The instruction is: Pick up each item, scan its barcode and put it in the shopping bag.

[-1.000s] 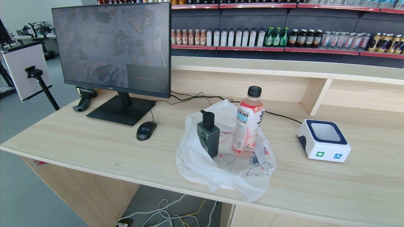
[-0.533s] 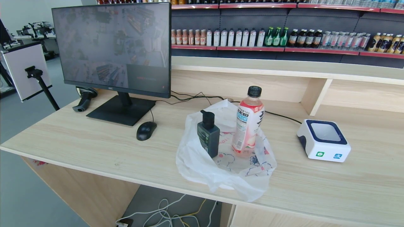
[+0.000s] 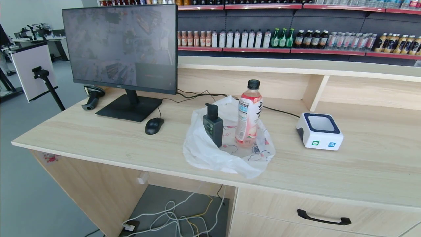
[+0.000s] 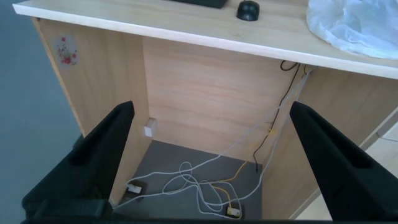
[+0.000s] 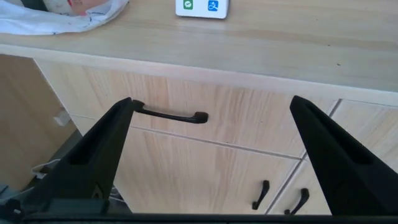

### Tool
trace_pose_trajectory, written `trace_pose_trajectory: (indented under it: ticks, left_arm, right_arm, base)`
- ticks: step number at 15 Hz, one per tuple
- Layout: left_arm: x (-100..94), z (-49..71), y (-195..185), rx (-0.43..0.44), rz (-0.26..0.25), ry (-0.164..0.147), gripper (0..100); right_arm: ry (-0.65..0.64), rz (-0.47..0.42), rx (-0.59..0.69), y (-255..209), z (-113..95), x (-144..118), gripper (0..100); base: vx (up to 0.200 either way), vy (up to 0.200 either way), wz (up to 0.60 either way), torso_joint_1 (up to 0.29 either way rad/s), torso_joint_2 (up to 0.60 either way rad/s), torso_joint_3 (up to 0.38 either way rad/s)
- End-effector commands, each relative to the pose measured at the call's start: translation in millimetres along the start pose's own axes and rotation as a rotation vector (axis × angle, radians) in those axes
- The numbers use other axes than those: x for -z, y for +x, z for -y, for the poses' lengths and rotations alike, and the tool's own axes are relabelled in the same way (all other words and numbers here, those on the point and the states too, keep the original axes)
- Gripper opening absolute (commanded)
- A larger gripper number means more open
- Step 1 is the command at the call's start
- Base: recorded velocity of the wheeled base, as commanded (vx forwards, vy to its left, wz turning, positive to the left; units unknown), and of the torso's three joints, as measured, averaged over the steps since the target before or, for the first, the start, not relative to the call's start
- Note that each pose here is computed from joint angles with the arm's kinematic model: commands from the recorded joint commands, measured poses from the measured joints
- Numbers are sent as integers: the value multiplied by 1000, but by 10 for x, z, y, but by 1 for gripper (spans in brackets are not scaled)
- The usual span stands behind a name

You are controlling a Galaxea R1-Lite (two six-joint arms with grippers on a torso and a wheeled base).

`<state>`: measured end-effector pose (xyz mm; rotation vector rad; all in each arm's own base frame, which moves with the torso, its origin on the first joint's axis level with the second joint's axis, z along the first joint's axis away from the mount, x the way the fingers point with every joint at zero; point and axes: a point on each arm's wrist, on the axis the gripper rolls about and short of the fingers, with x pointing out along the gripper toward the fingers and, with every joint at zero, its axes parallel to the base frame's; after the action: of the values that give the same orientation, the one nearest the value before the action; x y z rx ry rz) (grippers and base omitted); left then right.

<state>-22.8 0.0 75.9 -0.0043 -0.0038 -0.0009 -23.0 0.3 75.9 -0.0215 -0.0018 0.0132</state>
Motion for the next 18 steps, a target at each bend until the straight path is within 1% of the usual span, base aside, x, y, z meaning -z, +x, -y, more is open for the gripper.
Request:
trace_pose_trajectory:
  ticks: [1,4,5,13,16,18]
  left_arm:
    - [0,0,0,1,1,0,100]
    - [0,0,0,1,1,0,100]
    - [0,0,0,1,1,0,100]
    - [0,0,0,1,1,0,100]
    - [0,0,0,1,1,0,100]
    - [0,0,0,1,1,-2,100]
  right_arm:
    - [0,0,-1,0,0,0,100]
    - [0,0,-1,0,0,0,100]
    - [0,0,-1,0,0,0,100]
    - [-3,0,-1,0,0,0,100]
    - [-3,0,-1,0,0,0,100]
    - [-6,0,-1,0,0,0,100]
  base:
    - [0,0,-600,12,2,2]
    - [0,0,-600,2,1,6]
    - [0,-200,-600,7,2,2]
    - [0,-200,0,5,1,1]
    - [0,0,0,0,0,0]
    - [-200,0,0,5,2,-2]
